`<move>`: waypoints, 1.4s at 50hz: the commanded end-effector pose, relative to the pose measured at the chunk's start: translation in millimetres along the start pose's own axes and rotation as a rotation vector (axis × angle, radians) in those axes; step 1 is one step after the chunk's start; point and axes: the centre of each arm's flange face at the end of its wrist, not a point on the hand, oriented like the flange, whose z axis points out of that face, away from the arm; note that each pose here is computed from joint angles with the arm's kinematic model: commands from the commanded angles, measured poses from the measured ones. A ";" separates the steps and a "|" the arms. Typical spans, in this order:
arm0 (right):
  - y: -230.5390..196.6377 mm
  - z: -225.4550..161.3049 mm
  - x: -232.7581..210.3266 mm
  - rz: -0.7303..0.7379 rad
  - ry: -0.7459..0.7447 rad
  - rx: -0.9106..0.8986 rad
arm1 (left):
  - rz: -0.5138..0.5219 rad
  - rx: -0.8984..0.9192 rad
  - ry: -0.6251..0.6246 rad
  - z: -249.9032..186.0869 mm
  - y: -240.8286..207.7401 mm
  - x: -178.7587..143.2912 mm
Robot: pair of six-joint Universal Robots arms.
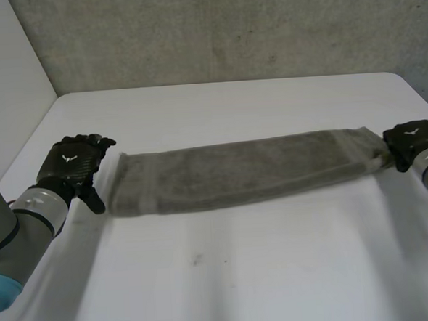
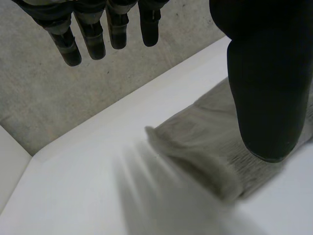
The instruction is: Fold the towel.
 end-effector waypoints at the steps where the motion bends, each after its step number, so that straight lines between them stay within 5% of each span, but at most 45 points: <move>1: 7.4 8.1 49.4 -0.071 0.116 -0.024 | 0.001 -0.001 0.001 -2.9 -0.2 0.2; 8: -24.1 13.5 97.9 -0.255 0.283 0.007 | 0.005 0.022 -0.011 -2.6 -7.4 -3.6; 12: -69.5 8.3 76.7 -0.270 0.273 0.124 | 0.008 0.045 -0.018 -1.7 -14.5 -5.6; 16: -146.4 -16.5 -10.8 -0.301 0.151 0.349 | 0.010 0.099 -0.032 2.5 -31.4 -9.8; 23: -191.8 -71.8 -142.6 -0.337 -0.088 0.552 | -0.041 0.164 -0.024 6.1 -51.3 -7.2; 30: -154.6 -136.7 -277.4 -0.432 -0.401 0.599 | -0.076 0.162 -0.017 5.8 -51.3 -5.7; 35: -122.8 -154.1 -314.2 -0.508 -0.494 0.575 | -0.078 0.151 -0.011 4.5 -47.8 -3.7; 44: -153.3 -165.2 -284.2 -0.439 -0.431 0.605 | -0.077 0.147 -0.009 4.8 -46.4 -3.2; 49: -179.0 -145.0 -194.3 -0.102 -0.310 0.521 | -0.078 0.150 -0.008 4.7 -47.1 -3.3; 52: -175.2 -141.1 -177.4 -0.037 -0.299 0.487 | -0.077 0.150 -0.006 4.5 -47.2 -2.7; 57: -123.2 -118.0 -131.7 0.067 -0.246 0.287 | -0.076 0.153 0.005 3.3 -48.0 1.5; 70: -43.5 -96.8 -126.0 0.059 -0.279 0.063 | -0.051 0.165 0.101 1.6 -50.0 34.8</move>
